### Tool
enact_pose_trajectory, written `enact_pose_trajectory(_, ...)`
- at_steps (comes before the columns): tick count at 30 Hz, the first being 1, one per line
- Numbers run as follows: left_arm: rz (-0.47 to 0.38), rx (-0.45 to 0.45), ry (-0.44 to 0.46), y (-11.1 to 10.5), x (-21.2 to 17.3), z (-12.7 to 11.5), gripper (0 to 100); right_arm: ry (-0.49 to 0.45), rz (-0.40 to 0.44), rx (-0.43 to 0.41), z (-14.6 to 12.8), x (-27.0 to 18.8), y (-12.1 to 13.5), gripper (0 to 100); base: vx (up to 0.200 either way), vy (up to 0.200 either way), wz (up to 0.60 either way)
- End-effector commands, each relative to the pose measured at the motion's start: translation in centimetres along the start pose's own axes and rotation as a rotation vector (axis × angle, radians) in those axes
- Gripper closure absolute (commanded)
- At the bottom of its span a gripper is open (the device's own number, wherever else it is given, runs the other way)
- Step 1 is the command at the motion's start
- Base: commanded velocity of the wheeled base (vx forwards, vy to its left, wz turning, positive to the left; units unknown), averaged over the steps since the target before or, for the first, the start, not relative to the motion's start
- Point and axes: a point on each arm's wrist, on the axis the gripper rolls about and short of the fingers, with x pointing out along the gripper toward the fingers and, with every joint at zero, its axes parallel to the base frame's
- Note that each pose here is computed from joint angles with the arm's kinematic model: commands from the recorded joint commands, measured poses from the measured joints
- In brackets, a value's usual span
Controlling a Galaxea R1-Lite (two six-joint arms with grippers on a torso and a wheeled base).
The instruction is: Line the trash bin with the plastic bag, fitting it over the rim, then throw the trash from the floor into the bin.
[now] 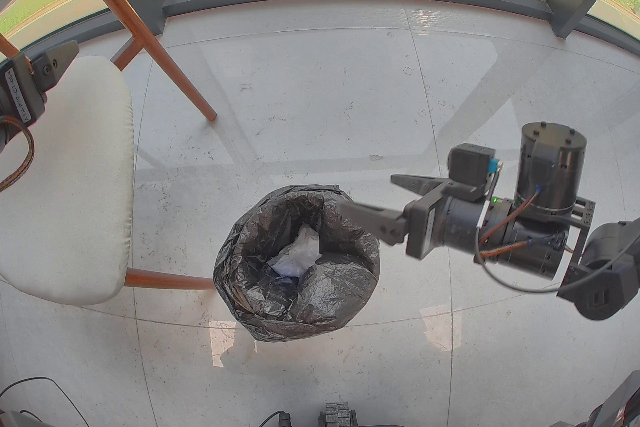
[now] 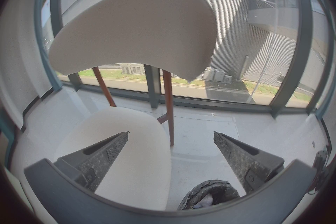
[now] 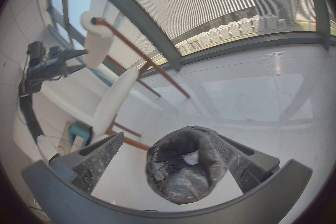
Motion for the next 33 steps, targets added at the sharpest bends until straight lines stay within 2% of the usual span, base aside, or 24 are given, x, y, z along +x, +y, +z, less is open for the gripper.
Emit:
enact_pose_trajectory(1, 0.108, -0.105, -0.010, 0.4, 0.2, 0.0, 0, -0.100, -0.182, 0.068, 2.3, -3.2, -3.5, 0, 0.000, 0.000, 0.00)
enact_pose_trajectory(5, 0.181, -0.214, -0.024, 0.7, 0.4, -0.2, 0, -0.107, -0.260, 0.099, 2.1, -5.9, -5.0, 0, 0.000, 0.000, 0.00)
enact_pose_trajectory(9, 0.267, -0.328, -0.045, 1.3, 0.4, -0.9, 0, -0.119, -0.287, 0.103, 2.0, -8.1, -5.0, 0, 0.000, 0.000, 0.00)
enact_pose_trajectory(11, 0.335, -0.308, -0.057, 2.6, 0.4, -1.7, 0, -0.130, -0.293, 0.104, 2.1, -8.6, -5.1, 0, 0.000, 0.000, 0.00)
enact_pose_trajectory(12, 0.339, -0.306, -0.057, 2.7, 0.5, -1.8, 0, -0.132, -0.292, 0.104, 2.1, -8.6, -5.0, 0, 0.000, 0.000, 0.00)
enact_pose_trajectory(13, 0.410, -0.304, -0.077, 4.2, 0.4, -2.4, 0, -0.134, -0.303, 0.105, 2.2, -8.8, -5.2, 0, 0.000, 0.000, 0.00)
enact_pose_trajectory(17, 0.571, -0.296, -0.119, 7.6, -0.5, -4.1, 0, -0.130, -0.328, 0.110, 2.1, -8.8, -5.9, 0, 0.000, 0.000, 0.00)
enact_pose_trajectory(20, 0.716, -0.298, -0.162, 10.4, -2.5, -5.7, 0, -0.115, -0.354, 0.118, 1.6, -8.9, -6.4, 0, 0.000, 0.000, 0.00)
enact_pose_trajectory(22, 0.781, -0.298, -0.176, 11.5, -4.5, -6.7, 0, -0.104, -0.390, 0.125, 1.3, -8.7, -7.0, 0, 0.000, 0.000, 0.00)
enact_pose_trajectory(24, 0.804, -0.320, -0.197, 12.4, -7.4, -7.6, 0, -0.104, -0.454, 0.132, 1.1, -8.8, -7.8, 0, 0.000, 0.000, 0.00)
enact_pose_trajectory(29, 0.824, -0.285, -0.123, 14.0, -13.4, -11.2, 0, -0.105, -0.550, 0.150, 0.6, -10.2, -9.4, 0, 0.000, 0.000, 0.00)
enact_pose_trajectory(33, 0.805, -0.285, -0.114, 14.6, -15.9, -12.5, 0, -0.105, -0.593, 0.159, 0.1, -11.8, -9.7, 0, 0.000, 0.000, 0.00)
